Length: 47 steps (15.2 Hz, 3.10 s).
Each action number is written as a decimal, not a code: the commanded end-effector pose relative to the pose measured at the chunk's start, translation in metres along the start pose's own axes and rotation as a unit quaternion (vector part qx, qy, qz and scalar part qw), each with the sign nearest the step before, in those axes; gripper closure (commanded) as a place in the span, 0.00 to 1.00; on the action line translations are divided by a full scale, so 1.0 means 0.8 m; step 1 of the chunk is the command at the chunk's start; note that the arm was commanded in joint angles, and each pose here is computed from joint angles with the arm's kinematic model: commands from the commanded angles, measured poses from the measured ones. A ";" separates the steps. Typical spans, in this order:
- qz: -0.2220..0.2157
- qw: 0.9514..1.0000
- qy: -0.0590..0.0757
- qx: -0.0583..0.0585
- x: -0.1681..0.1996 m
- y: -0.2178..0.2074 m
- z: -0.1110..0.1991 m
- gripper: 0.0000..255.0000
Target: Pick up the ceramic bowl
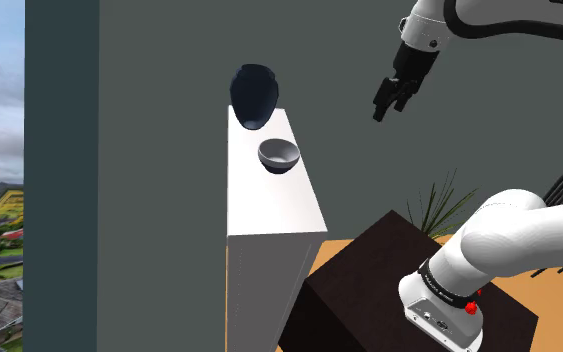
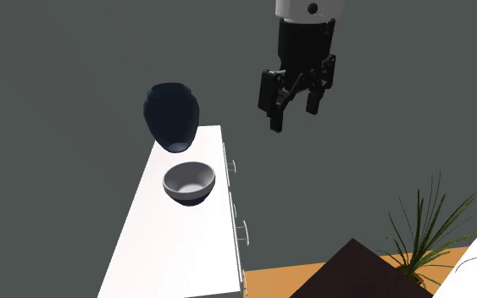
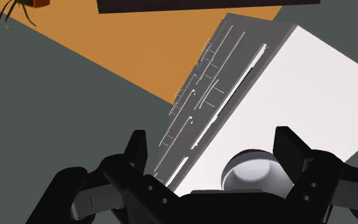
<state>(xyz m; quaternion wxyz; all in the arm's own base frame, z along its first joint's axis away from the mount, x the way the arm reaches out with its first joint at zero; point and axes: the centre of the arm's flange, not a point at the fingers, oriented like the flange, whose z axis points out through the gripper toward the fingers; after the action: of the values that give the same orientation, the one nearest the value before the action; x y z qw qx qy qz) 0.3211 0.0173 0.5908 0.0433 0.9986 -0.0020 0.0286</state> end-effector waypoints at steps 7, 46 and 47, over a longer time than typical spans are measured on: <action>0.006 1.000 0.000 -0.001 0.064 -0.054 0.053 0.00; 0.027 1.000 0.000 -0.002 0.298 -0.244 0.294 1.00; 0.027 1.000 0.000 -0.002 0.298 -0.244 0.294 1.00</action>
<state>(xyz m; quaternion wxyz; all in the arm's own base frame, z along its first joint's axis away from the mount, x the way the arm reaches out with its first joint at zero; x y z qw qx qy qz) 0.5738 0.1910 0.3540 0.0449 0.9981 -0.0293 0.0304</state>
